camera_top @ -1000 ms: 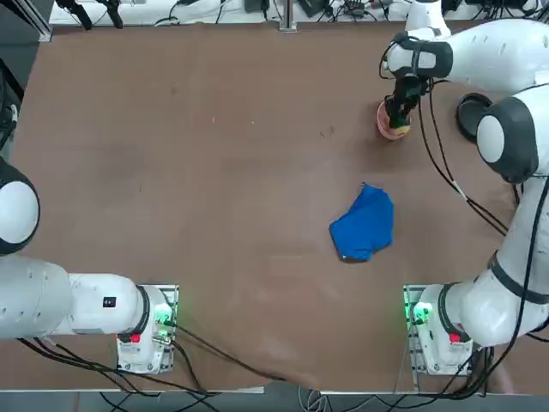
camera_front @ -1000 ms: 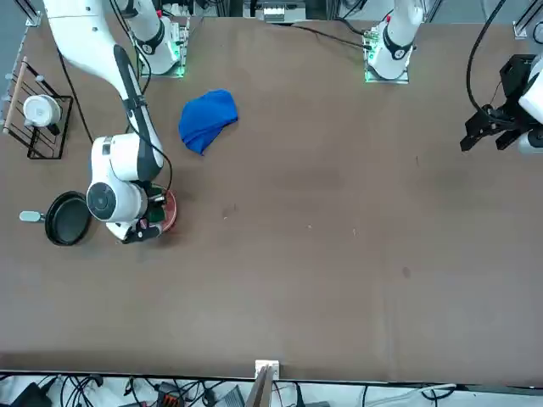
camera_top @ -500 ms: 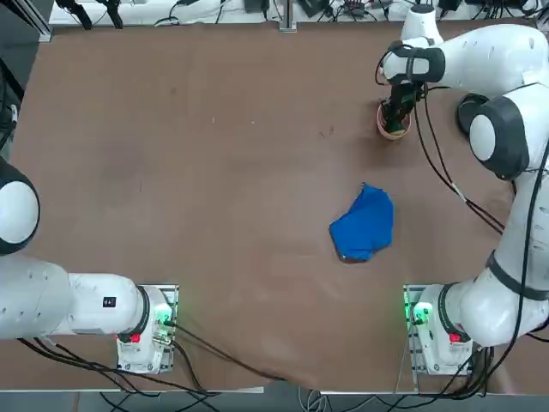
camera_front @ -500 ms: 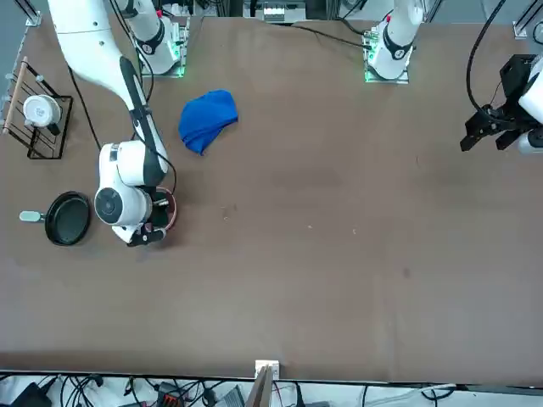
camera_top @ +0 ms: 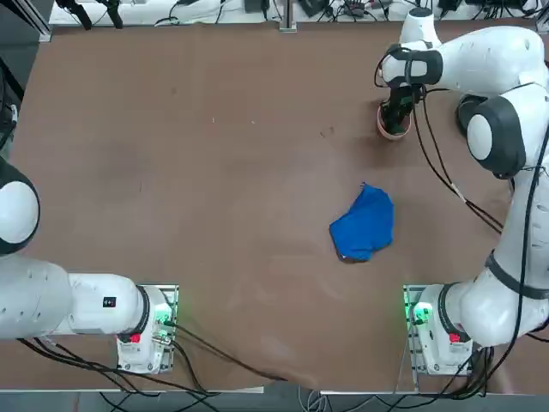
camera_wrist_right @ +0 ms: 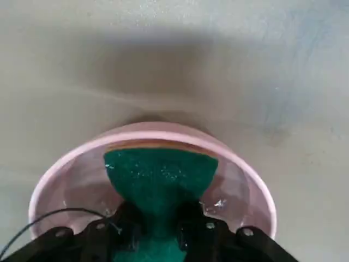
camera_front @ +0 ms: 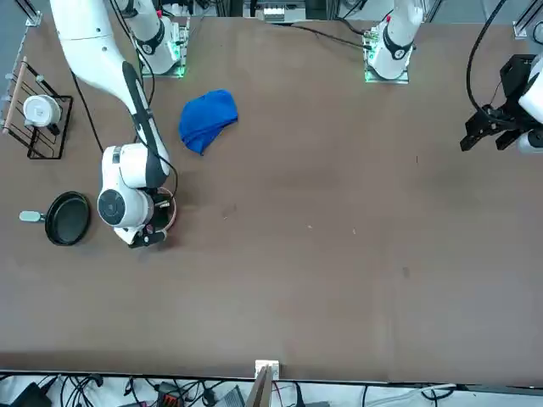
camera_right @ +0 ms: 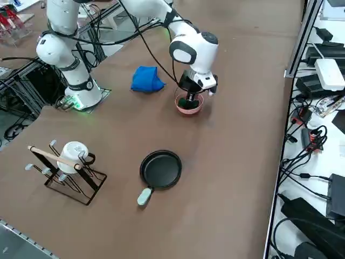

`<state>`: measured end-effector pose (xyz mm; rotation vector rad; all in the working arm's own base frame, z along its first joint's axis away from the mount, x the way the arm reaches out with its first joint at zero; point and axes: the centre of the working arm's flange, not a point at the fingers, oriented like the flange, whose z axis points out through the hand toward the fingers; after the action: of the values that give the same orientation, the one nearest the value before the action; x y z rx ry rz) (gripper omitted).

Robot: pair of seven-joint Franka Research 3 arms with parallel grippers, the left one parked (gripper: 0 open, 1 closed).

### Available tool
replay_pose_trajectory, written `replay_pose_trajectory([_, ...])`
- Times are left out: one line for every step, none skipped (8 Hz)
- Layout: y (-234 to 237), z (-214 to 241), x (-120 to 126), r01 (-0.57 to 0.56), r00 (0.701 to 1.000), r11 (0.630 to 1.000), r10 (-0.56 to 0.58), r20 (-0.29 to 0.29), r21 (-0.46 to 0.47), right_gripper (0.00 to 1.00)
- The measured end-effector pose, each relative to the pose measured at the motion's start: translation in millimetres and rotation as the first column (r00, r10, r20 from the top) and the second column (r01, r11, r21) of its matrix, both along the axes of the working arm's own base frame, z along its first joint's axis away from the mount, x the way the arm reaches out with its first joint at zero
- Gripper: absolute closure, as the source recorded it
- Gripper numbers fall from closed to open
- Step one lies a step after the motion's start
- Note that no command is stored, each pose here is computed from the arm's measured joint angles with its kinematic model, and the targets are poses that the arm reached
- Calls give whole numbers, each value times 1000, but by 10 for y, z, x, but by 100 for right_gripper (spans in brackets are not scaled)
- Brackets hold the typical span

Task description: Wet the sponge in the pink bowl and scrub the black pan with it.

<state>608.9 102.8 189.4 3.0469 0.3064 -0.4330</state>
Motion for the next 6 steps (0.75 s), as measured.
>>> replay_pose_trajectory([0, -1, 0, 0, 1000, 1000, 0, 0, 0, 65])
replay_pose_trajectory([0, -2, 0, 0, 1000, 1000, 0, 0, 0, 64])
replay_pose_trajectory([-1, -2, 0, 0, 1000, 1000, 0, 0, 0, 62])
replay_pose_trajectory([-1, -1, 0, 0, 1000, 1000, 0, 0, 0, 62])
replay_pose_trajectory([0, 2, 1, 0, 1000, 1000, 0, 0, 0, 61])
replay_pose_trajectory([0, 9, 4, 0, 1000, 1000, 0, 1, 0, 61])
